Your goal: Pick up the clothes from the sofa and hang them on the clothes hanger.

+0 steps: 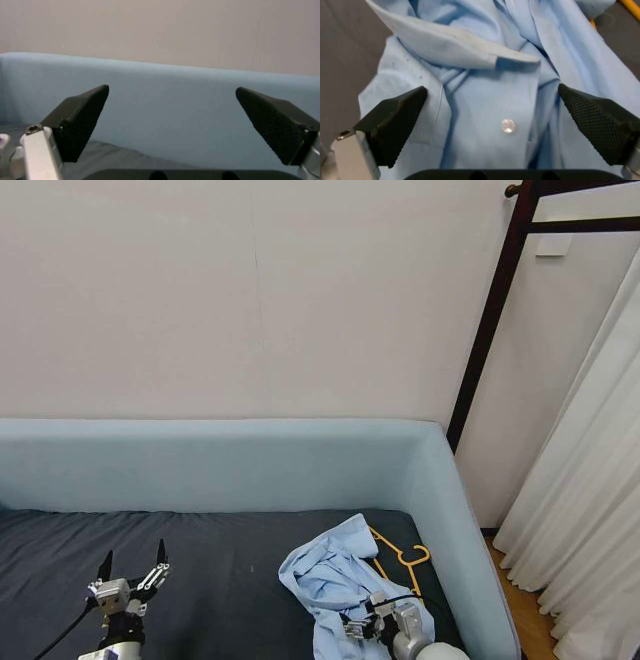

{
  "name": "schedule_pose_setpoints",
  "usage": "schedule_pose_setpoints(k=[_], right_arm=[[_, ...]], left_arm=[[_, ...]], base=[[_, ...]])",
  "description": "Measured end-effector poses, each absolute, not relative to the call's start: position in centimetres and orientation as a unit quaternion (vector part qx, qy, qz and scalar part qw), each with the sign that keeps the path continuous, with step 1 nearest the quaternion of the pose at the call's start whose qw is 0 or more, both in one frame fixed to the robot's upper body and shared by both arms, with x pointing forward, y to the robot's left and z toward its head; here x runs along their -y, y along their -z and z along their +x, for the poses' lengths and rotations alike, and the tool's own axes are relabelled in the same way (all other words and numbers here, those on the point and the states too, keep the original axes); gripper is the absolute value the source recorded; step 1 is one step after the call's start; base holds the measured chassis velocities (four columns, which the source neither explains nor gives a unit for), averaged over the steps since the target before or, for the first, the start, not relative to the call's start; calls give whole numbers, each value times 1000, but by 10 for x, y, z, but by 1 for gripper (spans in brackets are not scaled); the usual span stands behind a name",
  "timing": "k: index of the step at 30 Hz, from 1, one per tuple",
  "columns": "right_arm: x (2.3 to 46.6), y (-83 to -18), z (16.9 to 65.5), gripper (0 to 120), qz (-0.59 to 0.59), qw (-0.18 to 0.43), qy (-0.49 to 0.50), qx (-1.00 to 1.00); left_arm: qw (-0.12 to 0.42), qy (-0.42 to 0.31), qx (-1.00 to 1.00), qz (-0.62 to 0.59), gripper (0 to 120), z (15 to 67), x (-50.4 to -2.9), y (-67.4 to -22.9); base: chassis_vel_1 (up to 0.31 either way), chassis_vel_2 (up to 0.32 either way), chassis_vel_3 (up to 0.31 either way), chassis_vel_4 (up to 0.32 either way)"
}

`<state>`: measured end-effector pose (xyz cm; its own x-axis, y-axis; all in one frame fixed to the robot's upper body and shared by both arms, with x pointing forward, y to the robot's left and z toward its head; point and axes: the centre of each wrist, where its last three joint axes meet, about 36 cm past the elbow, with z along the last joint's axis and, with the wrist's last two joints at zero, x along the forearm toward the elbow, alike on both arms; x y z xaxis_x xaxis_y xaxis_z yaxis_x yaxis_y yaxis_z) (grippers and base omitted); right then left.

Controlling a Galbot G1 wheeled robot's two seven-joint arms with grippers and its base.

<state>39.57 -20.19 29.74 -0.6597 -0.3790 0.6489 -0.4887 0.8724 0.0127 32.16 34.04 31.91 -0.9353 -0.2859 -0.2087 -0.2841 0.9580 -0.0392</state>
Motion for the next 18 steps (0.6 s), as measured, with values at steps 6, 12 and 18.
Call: schedule_pose_setpoints(k=[6,12,18], right_arm=[[196,-296,381,99,243,377,-28,893],[181,-297,372,79,244,402,30,882],[176,-295,371,57,243,399,29,884]], left_arm=[[104,4,-984,-146,100,325,-344,-317],[104,4,-984,-146,100,329,-345,-316],[101,6,-984,-146,100,332,-346,-313]], base=[[0,0,0,0],[0,0,0,0],[0,0,0,0]])
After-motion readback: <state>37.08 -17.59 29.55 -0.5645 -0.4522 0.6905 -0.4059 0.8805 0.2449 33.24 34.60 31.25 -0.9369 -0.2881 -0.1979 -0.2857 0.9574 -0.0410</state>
